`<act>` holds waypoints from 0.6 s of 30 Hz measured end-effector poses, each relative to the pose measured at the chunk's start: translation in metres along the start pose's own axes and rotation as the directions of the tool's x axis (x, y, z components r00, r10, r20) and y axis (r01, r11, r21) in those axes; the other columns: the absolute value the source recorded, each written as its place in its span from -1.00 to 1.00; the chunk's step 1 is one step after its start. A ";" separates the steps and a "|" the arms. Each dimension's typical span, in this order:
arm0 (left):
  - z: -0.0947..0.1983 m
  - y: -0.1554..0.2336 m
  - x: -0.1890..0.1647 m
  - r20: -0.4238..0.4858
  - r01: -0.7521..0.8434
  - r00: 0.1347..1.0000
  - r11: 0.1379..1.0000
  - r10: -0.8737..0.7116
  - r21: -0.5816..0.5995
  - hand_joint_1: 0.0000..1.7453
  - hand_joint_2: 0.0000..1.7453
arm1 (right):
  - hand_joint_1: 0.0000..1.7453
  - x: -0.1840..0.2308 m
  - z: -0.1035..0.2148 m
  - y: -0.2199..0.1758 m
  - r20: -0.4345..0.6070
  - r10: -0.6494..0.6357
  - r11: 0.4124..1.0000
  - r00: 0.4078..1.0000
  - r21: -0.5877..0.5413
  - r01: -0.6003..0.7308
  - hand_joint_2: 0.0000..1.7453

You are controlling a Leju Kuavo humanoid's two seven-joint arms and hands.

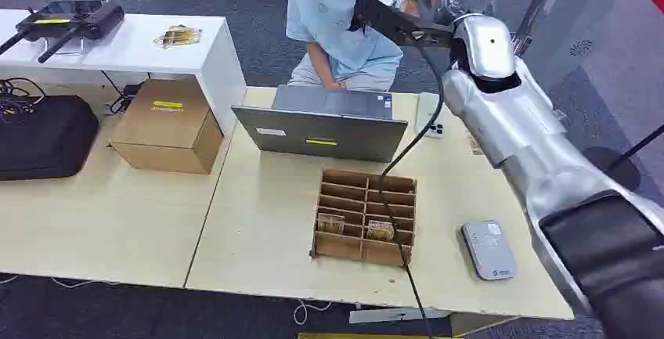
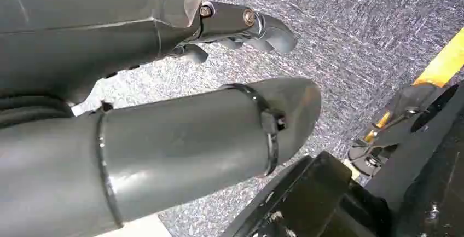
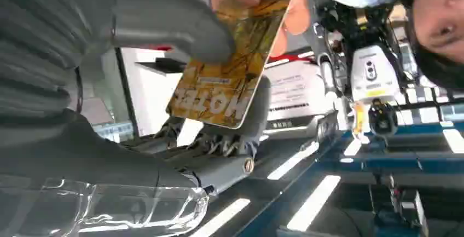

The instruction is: Pass the card to the sensor for recognition and then transmit it.

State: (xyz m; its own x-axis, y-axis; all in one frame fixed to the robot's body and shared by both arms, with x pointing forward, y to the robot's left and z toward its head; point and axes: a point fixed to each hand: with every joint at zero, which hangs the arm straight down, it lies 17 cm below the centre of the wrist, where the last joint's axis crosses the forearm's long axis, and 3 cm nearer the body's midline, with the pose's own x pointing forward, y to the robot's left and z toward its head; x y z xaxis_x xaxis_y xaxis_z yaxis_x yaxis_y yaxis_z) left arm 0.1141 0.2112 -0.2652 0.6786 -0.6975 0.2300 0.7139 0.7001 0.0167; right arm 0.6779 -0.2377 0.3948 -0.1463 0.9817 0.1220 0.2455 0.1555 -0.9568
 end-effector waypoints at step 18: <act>0.000 0.000 -0.001 0.000 0.002 1.000 1.000 -0.002 0.000 -1.00 -1.00 | 1.00 0.009 -0.002 -0.019 0.036 -0.030 0.997 0.999 -0.065 0.032 1.00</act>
State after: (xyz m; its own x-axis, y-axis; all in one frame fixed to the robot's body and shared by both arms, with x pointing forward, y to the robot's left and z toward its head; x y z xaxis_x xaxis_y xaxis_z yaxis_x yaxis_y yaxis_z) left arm 0.1136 0.2120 -0.2654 0.6776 -0.6986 0.2296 0.7149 0.6990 0.0169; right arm 0.6737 -0.2320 0.4145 -0.1884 0.9719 0.1408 0.3021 0.1938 -0.9334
